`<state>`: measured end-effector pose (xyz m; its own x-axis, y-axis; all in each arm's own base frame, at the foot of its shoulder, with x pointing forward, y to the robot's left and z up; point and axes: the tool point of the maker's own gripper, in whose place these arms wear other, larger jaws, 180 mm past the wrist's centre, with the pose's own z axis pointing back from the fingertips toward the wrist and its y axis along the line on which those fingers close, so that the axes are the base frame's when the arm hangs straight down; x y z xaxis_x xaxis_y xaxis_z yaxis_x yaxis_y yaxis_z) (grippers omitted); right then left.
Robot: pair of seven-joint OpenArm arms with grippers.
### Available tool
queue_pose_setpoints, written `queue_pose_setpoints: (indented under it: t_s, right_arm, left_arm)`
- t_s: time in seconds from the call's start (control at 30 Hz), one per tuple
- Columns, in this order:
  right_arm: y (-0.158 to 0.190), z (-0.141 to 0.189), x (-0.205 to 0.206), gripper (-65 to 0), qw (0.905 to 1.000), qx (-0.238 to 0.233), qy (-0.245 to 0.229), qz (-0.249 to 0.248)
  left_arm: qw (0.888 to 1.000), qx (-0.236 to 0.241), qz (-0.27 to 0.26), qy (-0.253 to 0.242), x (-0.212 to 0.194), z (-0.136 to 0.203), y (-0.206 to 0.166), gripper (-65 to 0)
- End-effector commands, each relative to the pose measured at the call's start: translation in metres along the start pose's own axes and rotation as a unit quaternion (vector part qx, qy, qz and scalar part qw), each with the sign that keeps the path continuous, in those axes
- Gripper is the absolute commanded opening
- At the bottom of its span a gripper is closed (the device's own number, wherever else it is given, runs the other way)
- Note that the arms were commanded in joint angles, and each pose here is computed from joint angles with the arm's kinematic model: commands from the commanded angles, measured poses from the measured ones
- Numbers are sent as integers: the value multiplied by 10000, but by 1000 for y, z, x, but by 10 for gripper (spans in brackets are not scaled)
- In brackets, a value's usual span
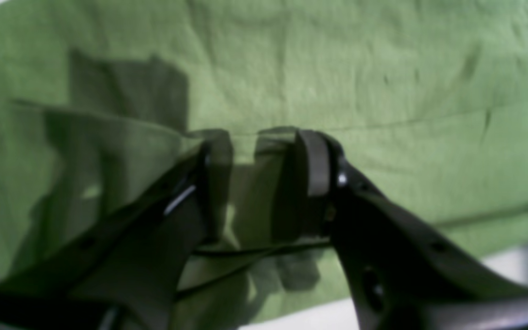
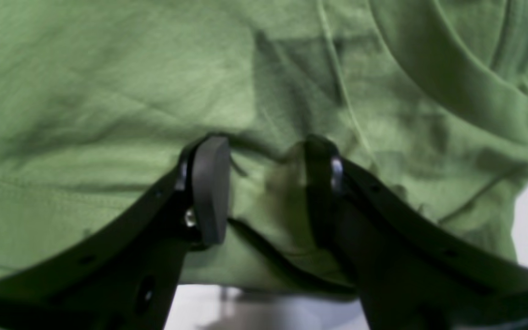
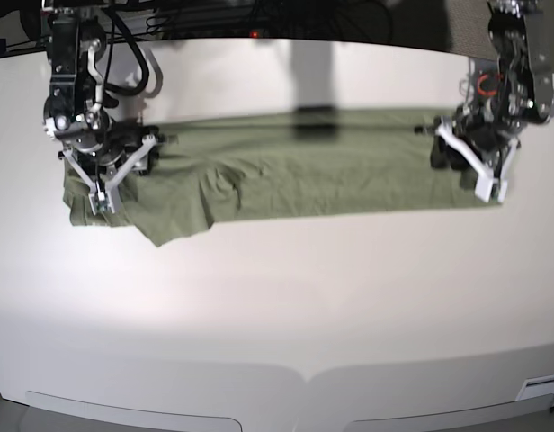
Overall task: Fold the T-shirt properly
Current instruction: 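Release the fabric and regrasp the folded strip's ends with both grippers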
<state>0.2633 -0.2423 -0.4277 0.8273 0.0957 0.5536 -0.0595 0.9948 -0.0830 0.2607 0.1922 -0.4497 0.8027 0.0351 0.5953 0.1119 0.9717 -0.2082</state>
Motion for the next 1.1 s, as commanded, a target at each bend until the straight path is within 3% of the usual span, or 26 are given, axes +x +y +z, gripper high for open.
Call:
queue_pose_setpoints:
  t_s: [0.0, 0.1, 0.27, 0.47, 0.7, 0.77, 0.9, 1.07]
  right_arm:
    - [-10, -1, 13, -376, 9998, -147, -107, 43]
    - [-15, -9, 29, -376, 9997, -167, -186, -50]
    - [-22, -18, 56, -376, 9991, -195, -322, -171]
    - [-25, -15, 84, -376, 9984, -198, -500, -163]
    - [-25, -11, 110, -376, 9974, -164, -697, -94]
    - [-26, -10, 113, -376, 9973, -172, -705, -92]
    - [-25, -5, 121, -376, 9965, -176, -820, -58]
    - [-22, 12, 142, -376, 9928, -212, -1180, 56]
  left_arm:
    - [9965, 396, -18, 737, -31, -6, 21, -420]
    - [9940, 500, 160, 962, -34, -24, 38, -420]
    - [9935, 611, 307, 910, -6, -37, 61, -420]
    - [9935, 605, 315, 913, 37, -27, 73, -420]
    - [9967, 679, 138, 429, 89, -15, 81, -417]
    - [9969, 697, 116, 351, 98, -13, 82, -380]
    - [9972, 691, 103, 283, 105, -13, 82, -184]
    - [9976, 564, -60, 395, 102, -13, 78, -191]
